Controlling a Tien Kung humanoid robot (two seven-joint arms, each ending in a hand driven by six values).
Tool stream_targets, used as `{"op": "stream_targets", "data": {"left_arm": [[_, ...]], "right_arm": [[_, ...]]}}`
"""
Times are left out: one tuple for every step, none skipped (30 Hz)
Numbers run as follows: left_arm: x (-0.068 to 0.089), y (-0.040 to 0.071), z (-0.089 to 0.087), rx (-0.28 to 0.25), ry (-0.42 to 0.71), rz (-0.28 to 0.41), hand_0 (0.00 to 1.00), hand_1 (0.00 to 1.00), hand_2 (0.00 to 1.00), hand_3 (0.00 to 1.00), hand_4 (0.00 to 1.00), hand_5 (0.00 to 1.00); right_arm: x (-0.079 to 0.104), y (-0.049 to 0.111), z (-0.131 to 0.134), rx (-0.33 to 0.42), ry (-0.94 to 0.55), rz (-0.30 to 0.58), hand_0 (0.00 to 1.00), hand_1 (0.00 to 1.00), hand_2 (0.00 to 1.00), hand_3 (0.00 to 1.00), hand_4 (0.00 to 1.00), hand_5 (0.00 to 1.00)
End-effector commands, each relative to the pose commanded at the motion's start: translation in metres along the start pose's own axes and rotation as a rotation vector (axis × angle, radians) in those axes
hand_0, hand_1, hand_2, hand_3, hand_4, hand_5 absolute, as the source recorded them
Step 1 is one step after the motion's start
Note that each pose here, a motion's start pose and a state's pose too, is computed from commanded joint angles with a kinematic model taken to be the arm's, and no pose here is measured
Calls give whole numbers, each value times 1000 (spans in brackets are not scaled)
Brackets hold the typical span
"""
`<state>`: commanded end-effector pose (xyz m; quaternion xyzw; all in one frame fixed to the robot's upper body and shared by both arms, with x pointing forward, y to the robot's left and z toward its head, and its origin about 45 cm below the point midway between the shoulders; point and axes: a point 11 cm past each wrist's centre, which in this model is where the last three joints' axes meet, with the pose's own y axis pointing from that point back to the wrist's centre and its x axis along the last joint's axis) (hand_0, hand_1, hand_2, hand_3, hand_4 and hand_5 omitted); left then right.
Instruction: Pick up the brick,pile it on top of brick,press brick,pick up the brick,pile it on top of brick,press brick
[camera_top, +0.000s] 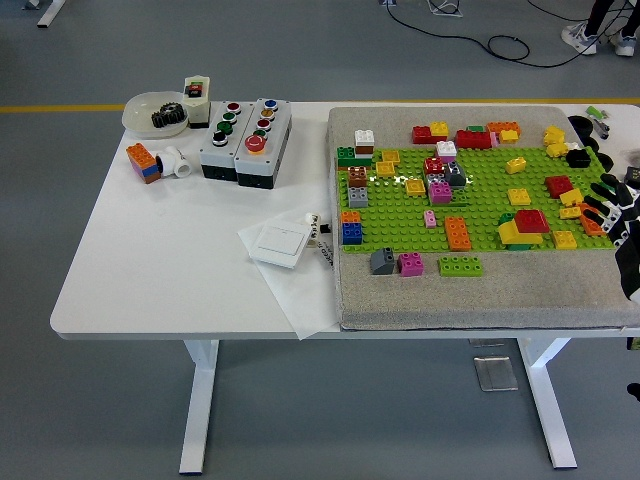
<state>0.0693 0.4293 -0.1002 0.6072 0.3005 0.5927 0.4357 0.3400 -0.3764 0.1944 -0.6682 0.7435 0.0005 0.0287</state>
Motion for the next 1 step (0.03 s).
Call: {"op": "stream_targets", "data": {"left_arm": [[0, 0, 0, 0, 0, 0, 805, 794, 815, 638, 657, 654]], "right_arm": [[0, 0, 0, -1, 0, 0, 855, 804, 821, 828, 998, 816]]}}
